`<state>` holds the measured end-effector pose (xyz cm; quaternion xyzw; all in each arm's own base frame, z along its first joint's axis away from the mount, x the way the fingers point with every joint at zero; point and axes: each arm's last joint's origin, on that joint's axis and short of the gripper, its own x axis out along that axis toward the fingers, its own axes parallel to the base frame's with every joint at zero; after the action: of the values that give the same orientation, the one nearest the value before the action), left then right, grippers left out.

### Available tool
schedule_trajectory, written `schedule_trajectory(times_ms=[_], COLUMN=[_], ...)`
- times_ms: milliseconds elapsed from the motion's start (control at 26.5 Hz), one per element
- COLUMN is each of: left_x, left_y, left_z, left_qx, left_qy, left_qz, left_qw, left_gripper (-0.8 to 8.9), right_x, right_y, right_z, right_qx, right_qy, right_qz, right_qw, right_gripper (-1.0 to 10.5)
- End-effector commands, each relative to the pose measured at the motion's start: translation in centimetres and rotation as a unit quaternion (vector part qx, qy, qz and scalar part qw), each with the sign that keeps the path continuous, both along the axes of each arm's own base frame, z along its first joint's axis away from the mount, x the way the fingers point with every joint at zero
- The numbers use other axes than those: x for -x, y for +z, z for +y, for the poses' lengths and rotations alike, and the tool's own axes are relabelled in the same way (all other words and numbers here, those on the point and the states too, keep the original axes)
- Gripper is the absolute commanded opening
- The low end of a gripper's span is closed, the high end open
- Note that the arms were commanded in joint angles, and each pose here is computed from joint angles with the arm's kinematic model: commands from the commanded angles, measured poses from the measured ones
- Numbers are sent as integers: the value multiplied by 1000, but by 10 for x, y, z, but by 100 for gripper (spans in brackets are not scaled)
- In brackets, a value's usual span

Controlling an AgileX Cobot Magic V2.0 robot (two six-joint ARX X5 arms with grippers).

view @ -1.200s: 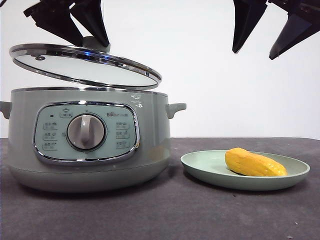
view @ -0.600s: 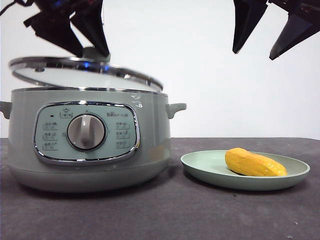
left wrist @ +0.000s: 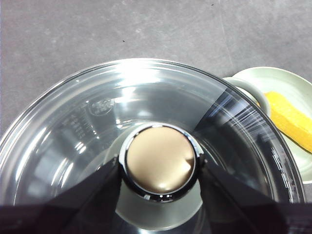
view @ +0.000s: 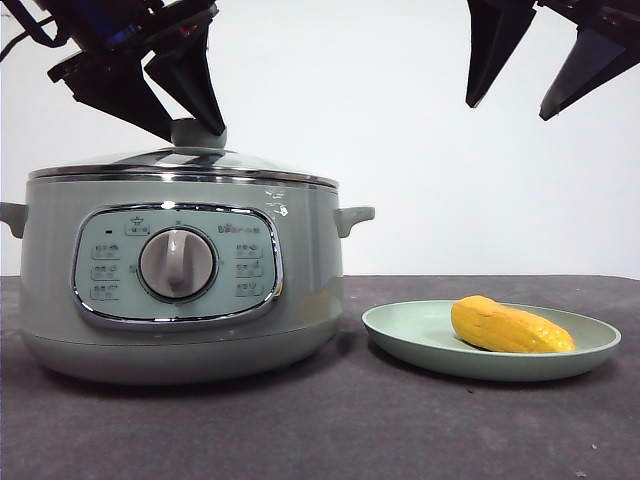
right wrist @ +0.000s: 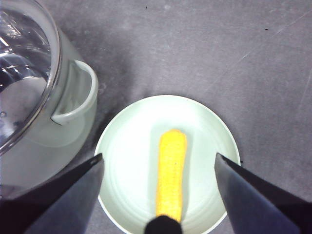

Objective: Take the corn out from the steamer,put the corn on the plate,close the lid

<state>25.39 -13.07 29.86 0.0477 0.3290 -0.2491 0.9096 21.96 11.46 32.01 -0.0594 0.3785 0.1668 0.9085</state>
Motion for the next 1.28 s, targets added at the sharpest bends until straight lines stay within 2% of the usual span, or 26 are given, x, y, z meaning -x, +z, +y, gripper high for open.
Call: schedule_trajectory(times_ms=[38, 151, 302, 491, 528, 566, 604, 642, 679, 755, 906, 1095, 1283], left_x=[-1, 0, 12, 49, 59, 68, 77, 85, 92, 107, 126, 145, 154], left_y=[-9, -3, 19, 51, 57, 62, 66, 69, 70, 68, 53, 20, -16], left_z=[-1, -1, 5, 24, 29, 34, 38, 43, 48, 58, 68, 79, 83], left_qx=[-2, 6, 28, 48, 50, 51, 48, 42, 31, 16, 22, 44, 48], left_qy=[5, 7, 7, 7, 6, 4, 5, 16, 33, 60, 73, 88, 88], left_qz=[18, 10, -33, -72, -78, -85, -92, -97, -99, -109, -136, -163, -169], left_qw=[1000, 1000, 999, 996, 996, 995, 995, 994, 994, 992, 988, 982, 981], left_gripper=[419, 414, 412, 379, 264, 104, -29, -8, -8, -8, -8, -8, -8], right_x=[0, 1, 1, 2, 3, 4, 5, 7, 9, 14, 31, 58, 82], right_y=[-3, -3, -4, -3, -2, -1, 1, 2, 3, 6, 6, -9, -31], right_z=[0, -1, -1, -1, -2, -2, -2, -3, -4, -6, -10, -21, -35], right_qx=[0, 2, 5, 6, 5, 4, 2, 2, 2, -4, -30, -66, -80], right_qy=[-3, -3, -3, 2, 2, 2, 3, 5, 7, 9, 18, 24, 2], right_qz=[3, 7, 11, 8, 7, 4, 2, -1, -5, -19, -68, -134, -186], right_qw=[1000, 1000, 1000, 1000, 1000, 1000, 1000, 1000, 1000, 1000, 997, 988, 979], right_gripper=[378, 378, 378, 373, 367, 292, 162, 50, -13, -12, -12, -12, -12])
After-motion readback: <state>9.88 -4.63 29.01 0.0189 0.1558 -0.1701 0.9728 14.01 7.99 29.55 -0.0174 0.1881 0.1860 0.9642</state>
